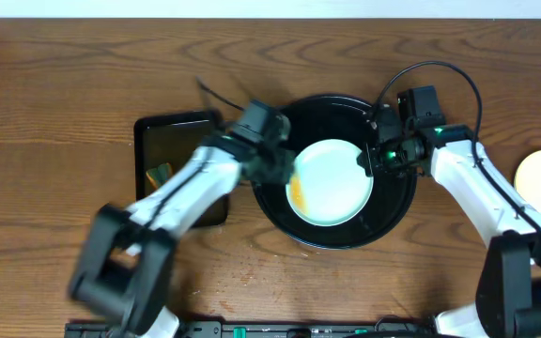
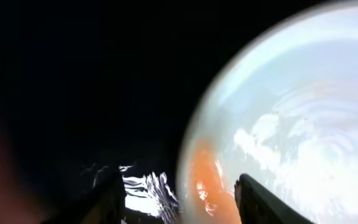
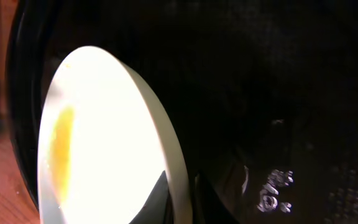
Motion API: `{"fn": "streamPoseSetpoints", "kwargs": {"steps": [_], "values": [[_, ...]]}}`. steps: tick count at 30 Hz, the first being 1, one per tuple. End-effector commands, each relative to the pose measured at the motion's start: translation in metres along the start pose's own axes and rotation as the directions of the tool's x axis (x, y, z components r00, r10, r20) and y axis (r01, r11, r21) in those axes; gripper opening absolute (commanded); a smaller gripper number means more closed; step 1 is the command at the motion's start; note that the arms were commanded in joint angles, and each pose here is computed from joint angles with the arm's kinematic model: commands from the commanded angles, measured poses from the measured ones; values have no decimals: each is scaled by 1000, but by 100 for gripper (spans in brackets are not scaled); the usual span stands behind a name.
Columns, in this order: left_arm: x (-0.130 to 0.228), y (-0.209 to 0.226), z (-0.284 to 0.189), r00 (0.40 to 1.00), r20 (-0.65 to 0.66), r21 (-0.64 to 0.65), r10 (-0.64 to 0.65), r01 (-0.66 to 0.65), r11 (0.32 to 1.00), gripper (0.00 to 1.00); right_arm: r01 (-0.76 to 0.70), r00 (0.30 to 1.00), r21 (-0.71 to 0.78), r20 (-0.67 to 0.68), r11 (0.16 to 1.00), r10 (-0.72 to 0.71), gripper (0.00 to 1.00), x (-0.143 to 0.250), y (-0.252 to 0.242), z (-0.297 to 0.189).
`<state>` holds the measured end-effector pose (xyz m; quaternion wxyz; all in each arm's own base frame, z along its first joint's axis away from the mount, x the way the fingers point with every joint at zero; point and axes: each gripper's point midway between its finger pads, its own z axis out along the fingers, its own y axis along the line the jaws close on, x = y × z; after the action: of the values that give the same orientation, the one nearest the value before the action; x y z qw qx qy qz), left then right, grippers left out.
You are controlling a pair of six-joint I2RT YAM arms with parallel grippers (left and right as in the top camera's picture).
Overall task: Clean dirty plates on tray and stack at the side
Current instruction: 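Return the sponge to the black rectangular tray with the left gripper, then tilt the pale blue plate up with the right gripper to drain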
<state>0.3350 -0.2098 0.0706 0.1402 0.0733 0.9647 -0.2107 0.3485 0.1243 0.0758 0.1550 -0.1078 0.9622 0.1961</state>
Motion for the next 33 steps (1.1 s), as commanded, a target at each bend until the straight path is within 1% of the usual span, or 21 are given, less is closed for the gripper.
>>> {"fn": "streamPoseSetpoints", "kwargs": {"steps": [1, 3, 6, 8, 11, 14, 16, 18, 20, 23, 24, 25, 28, 29, 30, 33], "values": [[-20, 21, -50, 993, 105, -8, -53, 54, 999, 59, 20, 999, 5, 48, 1000, -20, 1, -6, 5, -15], [-25, 38, -73, 987, 144, -25, -74, 79, 997, 60, 42, 997, 31, 66, 999, -44, 1, -8, 6, -24], [-20, 61, -86, 982, 141, -60, -121, 131, 990, 60, 59, 994, 121, 86, 991, -69, 1, -10, 0, -34], [-12, 80, -89, 979, 122, -117, -165, 179, 977, 62, 73, 991, 193, 99, 979, -94, 1, -12, -3, -42], [1, 112, -94, 972, 104, -249, -209, 228, 941, 64, 108, 981, 294, 123, 950, -150, 1, -14, 1, -58], [9, 130, -100, 968, 99, -332, -231, 251, 909, 65, 147, 963, 415, 146, 898, -225, 1, -17, 7, -75], [12, 136, -102, 965, 98, -350, -242, 261, 900, 66, 165, 950, 494, 152, 854, -272, 1, -20, 10, -84], [12, 138, -103, 964, 98, -353, -249, 267, 897, 69, 181, 939, 558, 148, 810, -312, 1, -21, 13, -89], [12, 142, -104, 962, 104, -363, -254, 274, 891, 70, 205, 920, 655, 125, 728, -372, 1, -21, 18, -95], [13, 144, -105, 961, 107, -375, -253, 275, 885, 72, 200, 897, 749, 120, 632, -426, 1, -26, 22, -108], [13, 145, -106, 961, 109, -379, -253, 275, 884, 75, 201, 887, 776, 115, 598, -448, 1, -28, 24, -112], [13, 146, -106, 961, 110, -383, -252, 275, 882, 77, 210, 876, 794, 106, 571, -470, 1, -29, 27, -115], [12, 146, -106, 961, 110, -383, -252, 275, 882, 79, 252, 835, 835, 69, 490, -547, 1, -33, 41, -122], [12, 146, -106, 961, 110, -383, -252, 275, 882, 82, 262, 819, 847, 58, 462, -571, 1, -34, 47, -124], [12, 146, -106, 961, 110, -383, -252, 275, 882, 84, 271, 803, 858, 48, 436, -594, 1, -36, 52, -127], [12, 146, -106, 961, 110, -383, -252, 275, 882, 84, 302, 758, 881, 10, 364, -652, 1, -42, 64, -133]]}}
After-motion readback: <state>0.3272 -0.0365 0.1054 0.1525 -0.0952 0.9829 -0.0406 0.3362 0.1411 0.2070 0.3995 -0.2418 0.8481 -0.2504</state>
